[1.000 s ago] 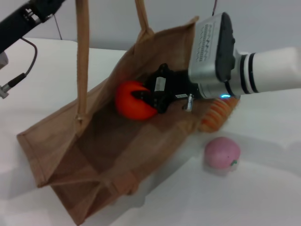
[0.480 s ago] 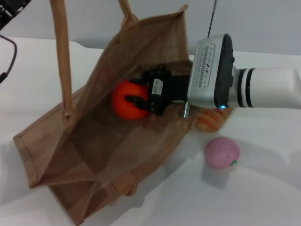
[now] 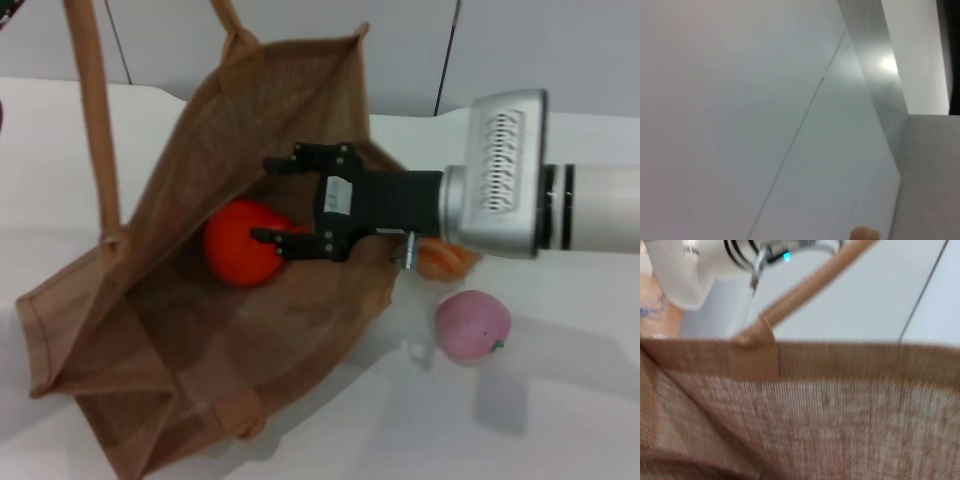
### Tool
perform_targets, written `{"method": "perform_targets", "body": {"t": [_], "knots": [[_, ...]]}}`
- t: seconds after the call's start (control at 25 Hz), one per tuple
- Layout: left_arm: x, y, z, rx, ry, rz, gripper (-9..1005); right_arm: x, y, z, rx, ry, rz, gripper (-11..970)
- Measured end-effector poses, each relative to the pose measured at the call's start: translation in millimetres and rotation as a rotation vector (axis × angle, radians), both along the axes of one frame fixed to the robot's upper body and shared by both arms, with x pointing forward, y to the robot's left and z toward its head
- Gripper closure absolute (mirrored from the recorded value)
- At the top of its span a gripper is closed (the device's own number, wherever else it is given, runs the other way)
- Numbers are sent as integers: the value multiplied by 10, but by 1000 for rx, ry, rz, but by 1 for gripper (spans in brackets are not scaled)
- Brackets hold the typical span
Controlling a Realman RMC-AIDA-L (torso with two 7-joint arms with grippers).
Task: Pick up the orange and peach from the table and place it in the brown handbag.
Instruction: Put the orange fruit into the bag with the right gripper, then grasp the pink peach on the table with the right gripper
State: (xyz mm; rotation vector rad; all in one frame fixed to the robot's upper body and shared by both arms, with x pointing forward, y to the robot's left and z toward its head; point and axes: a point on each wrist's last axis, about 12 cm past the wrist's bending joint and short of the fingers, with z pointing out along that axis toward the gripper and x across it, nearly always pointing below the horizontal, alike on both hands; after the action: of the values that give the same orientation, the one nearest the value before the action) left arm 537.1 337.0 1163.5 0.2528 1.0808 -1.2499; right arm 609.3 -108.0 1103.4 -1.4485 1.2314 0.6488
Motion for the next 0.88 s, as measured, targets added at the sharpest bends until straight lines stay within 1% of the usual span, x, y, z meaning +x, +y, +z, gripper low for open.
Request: {"method": "perform_targets", "body": {"t": [0.16,0.28,0.36,0.44,0.56,0.68,0.76,0.88], "knots": [[-55,88,-51,-18,5,69,876,-83,-140,21,69,15,38,277],[-92,155,-99,-22,18,123,877,-145,-322,53,130,12,62,236],[-98,170,-138,-19,34,151,877,-170,-480,71,171,25,46,209],[-104,182,-170,-16,45,175,877,-170,-653,80,194,69,9,209],[-106,210,-208,-11,61,211,877,-134,-868,97,186,166,-54,208],[-94,212,-251,-14,74,242,876,-111,-1058,93,143,254,-107,208],[-82,209,-292,-17,86,267,876,-121,-1151,73,101,297,-124,209],[-67,232,-323,-12,103,300,876,-158,-1216,27,43,361,-127,210]]}}
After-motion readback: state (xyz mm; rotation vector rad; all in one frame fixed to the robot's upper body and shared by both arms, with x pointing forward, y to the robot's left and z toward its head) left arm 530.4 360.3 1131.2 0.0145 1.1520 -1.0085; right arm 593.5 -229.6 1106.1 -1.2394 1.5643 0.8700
